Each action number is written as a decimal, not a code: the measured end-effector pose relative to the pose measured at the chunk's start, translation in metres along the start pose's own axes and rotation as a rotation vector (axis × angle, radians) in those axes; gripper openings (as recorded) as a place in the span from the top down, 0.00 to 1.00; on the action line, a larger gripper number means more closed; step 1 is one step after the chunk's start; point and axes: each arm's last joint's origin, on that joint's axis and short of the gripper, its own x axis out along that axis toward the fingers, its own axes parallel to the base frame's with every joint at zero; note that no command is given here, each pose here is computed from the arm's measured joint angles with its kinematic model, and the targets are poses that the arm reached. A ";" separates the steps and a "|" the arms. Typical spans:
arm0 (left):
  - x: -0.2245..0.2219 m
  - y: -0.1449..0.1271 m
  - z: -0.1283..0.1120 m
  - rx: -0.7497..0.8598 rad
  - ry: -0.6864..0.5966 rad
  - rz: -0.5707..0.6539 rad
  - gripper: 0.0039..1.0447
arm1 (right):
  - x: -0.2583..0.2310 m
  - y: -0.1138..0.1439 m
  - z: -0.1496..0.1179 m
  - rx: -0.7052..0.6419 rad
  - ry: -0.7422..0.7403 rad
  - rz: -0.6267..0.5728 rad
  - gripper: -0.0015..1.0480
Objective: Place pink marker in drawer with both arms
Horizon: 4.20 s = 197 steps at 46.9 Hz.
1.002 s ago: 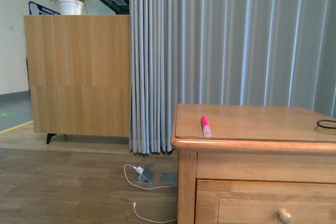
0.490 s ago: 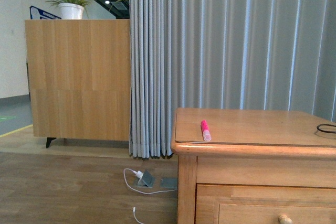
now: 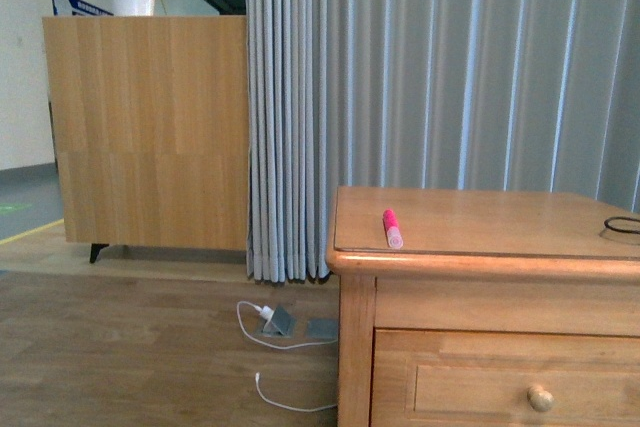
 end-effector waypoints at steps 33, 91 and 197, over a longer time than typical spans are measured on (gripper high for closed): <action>0.000 0.000 0.000 0.000 0.000 0.000 0.06 | 0.200 0.049 0.044 -0.018 0.187 0.030 0.08; 0.000 0.000 0.000 0.000 0.000 0.000 0.06 | 0.353 0.011 0.008 -0.102 0.218 -0.117 0.08; 0.000 0.000 0.000 0.000 0.000 0.000 0.06 | 0.099 -0.021 0.035 0.104 0.253 0.134 0.07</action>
